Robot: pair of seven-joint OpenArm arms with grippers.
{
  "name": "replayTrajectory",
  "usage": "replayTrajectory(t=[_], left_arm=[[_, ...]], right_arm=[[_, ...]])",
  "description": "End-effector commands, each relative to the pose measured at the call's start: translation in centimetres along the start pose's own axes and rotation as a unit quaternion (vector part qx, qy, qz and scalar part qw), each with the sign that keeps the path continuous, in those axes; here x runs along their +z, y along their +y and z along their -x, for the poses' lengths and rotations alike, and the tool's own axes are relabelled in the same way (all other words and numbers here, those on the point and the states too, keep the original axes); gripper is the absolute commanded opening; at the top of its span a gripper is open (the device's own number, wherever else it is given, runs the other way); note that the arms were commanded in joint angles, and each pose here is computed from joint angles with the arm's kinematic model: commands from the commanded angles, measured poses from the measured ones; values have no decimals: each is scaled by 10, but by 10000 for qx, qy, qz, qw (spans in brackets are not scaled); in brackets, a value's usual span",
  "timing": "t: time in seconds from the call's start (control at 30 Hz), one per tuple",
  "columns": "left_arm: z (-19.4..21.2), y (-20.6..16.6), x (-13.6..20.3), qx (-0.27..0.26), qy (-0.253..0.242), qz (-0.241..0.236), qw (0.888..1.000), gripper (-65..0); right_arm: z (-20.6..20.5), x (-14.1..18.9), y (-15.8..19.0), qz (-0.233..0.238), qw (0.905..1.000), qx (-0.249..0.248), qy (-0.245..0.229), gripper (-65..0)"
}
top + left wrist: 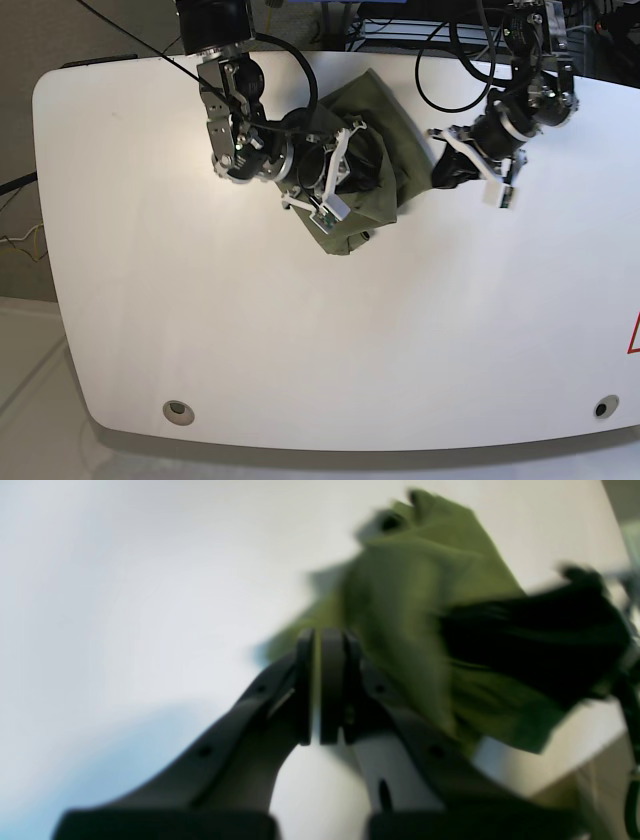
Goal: Fold the T-shirt properly
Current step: 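Press the bundle into a square with both grippers from its sides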
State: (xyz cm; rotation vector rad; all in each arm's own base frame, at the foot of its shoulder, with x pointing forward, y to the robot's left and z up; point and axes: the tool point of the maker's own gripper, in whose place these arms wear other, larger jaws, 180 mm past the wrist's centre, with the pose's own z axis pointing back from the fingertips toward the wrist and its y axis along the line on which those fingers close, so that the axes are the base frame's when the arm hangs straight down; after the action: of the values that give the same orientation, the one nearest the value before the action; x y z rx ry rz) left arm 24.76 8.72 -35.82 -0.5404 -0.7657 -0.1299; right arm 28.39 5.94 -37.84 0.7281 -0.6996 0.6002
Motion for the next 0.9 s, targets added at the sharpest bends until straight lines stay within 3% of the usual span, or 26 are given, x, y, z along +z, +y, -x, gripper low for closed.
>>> replayTrajectory(t=[0.0, 0.17, 0.23, 0.43, 0.5, 0.63, 0.8, 0.83, 0.87], left_arm=[[3, -28, -14, -48, 52, 482, 9988, -650], [28, -59, -35, -115, 506, 990, 9937, -650], [55, -87, -54, -221, 963, 1385, 9854, -650], [68, -98, -57, -220, 1149, 1523, 9814, -649], [66, -94, -55, -222, 1107, 1456, 9829, -648], [19, -40, -34, -261, 320, 593, 9974, -648], [-8, -7, -4, -244, -213, 49, 9995, -647], [-12, -4, 1, -253, -286, -9, 9993, -647], [-17, -1, 10, -288, -394, -107, 9988, -645]], right_arm=[[-23, 2, -14, 108, 9996, 32, -239, -650], [-25, 1, -27, 181, 9997, 21, -190, -650], [-37, 1, -46, 304, 9992, 81, -227, -650], [-28, 13, -68, 531, 9985, 90, -118, -650], [-21, 18, -70, 575, 9983, 102, -80, -650], [-9, 45, -58, 690, 9970, 283, -206, -650], [-18, 56, -42, 692, 9955, 434, -474, -650], [-22, 57, -39, 689, 9952, 464, -522, -644], [-33, 58, -31, 653, 9943, 575, -611, -586]])
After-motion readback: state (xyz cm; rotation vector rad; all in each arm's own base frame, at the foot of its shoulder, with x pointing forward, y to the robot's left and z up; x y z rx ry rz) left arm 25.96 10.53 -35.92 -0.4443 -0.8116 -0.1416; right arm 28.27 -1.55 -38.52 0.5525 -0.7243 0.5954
